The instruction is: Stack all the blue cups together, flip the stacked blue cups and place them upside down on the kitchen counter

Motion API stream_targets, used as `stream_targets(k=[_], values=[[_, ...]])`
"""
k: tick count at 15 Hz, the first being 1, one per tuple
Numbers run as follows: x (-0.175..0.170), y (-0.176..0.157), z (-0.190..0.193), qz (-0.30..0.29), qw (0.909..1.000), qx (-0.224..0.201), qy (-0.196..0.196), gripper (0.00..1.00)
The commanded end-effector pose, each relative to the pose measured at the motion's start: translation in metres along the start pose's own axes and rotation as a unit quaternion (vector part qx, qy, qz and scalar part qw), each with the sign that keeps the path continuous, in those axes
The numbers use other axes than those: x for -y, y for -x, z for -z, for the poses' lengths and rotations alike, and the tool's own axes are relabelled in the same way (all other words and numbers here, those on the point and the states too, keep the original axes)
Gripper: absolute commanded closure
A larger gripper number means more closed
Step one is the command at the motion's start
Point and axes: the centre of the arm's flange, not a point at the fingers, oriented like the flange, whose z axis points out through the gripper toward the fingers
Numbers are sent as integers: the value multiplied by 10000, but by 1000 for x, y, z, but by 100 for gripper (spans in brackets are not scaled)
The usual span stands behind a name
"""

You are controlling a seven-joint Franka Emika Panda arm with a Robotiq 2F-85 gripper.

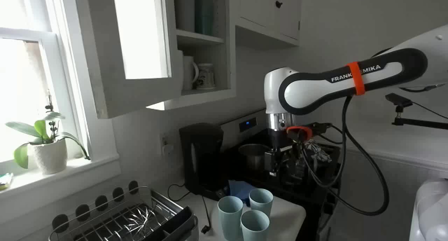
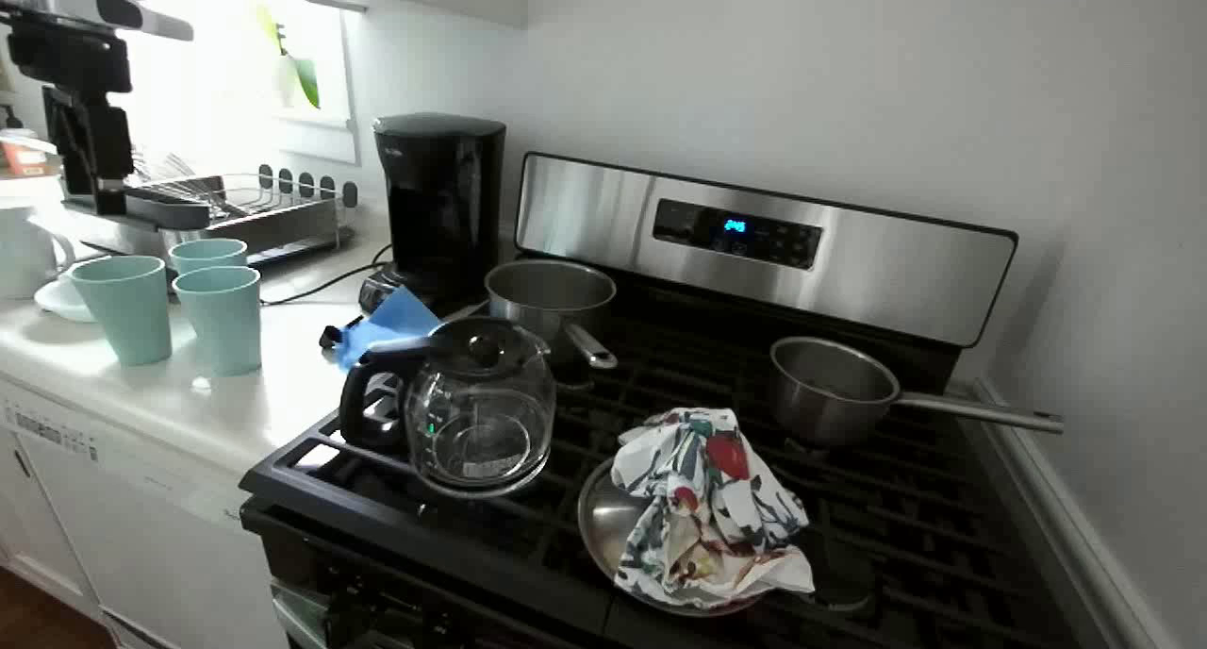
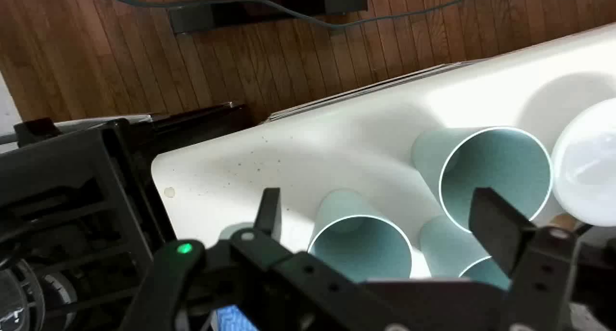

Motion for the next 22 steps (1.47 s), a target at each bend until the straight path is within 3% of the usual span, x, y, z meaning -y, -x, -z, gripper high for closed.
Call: stream_targets(k=[1,6,12,22], values=[[0,0,0,0,10000,0,0,0],[-9,-7,-14,16,10000,-49,48,0],[-24,-25,-48,205,9965,-794,-155,0],[-52,-54,-114,-399,9926,-1053,-453,0]])
